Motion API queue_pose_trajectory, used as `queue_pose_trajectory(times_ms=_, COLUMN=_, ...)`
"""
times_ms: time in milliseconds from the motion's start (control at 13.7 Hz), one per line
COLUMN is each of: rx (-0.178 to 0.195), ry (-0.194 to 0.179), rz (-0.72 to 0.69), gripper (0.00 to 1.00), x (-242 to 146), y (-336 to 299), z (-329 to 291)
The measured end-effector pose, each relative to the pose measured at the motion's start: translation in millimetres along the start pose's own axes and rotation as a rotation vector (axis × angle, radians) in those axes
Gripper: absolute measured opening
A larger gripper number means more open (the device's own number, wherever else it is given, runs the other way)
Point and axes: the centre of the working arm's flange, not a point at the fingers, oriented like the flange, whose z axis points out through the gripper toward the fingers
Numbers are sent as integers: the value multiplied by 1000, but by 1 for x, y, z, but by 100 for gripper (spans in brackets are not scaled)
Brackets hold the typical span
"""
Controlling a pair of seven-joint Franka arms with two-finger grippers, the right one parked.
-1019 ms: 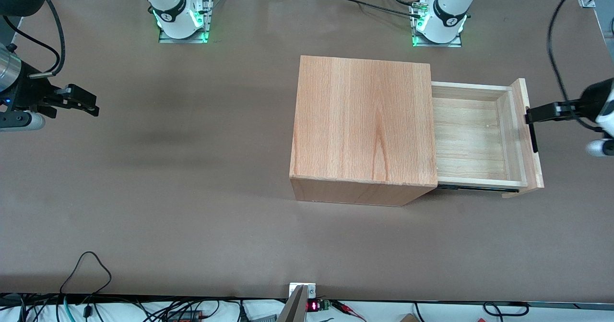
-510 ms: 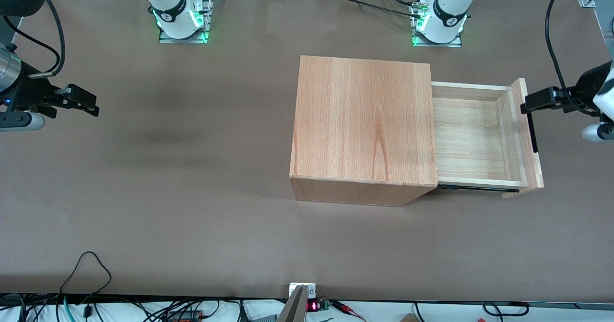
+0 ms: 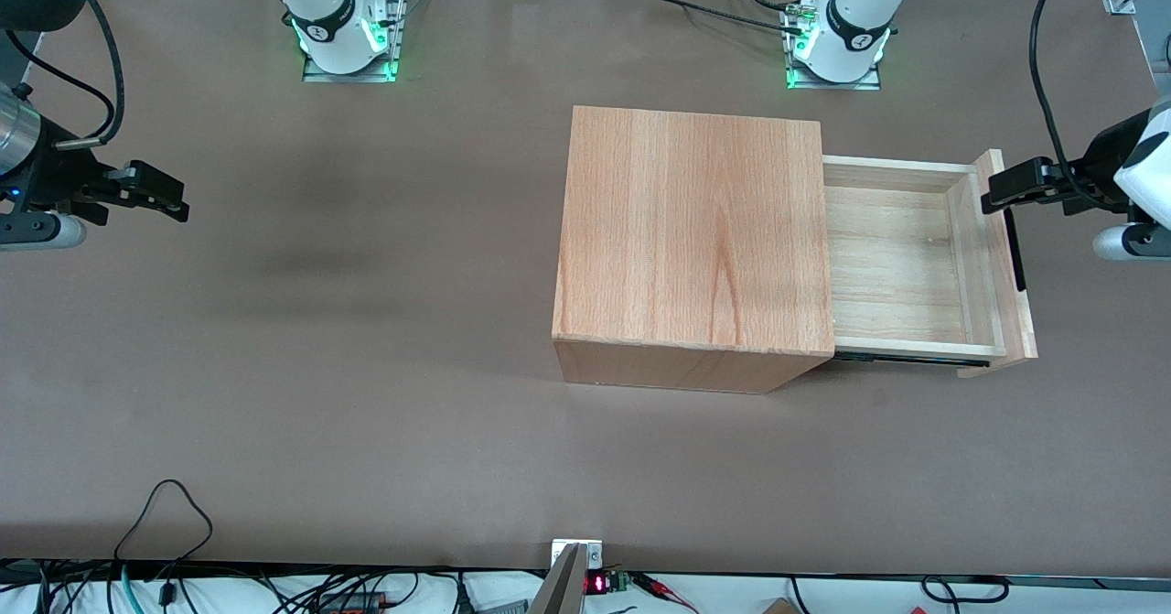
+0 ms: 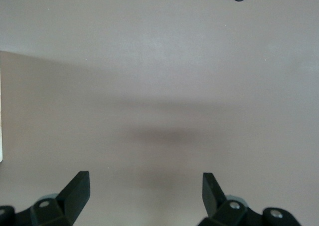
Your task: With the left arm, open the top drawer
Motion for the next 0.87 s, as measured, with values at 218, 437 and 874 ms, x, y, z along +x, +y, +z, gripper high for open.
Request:
queue_pose_trajectory(times_ms=218, rx=10, ry=32, rz=-22, gripper=100, x=-16, y=-10, z=4)
queue_pose_trajectory(times_ms=437, rx=14, ry=60, rz=-34, gripper=100, x=-22, y=-25, z=6)
queue_pose_trajectory(times_ms=874, rx=19, ry=64, rz=-7, gripper=100, x=-27, y=-38, z=11)
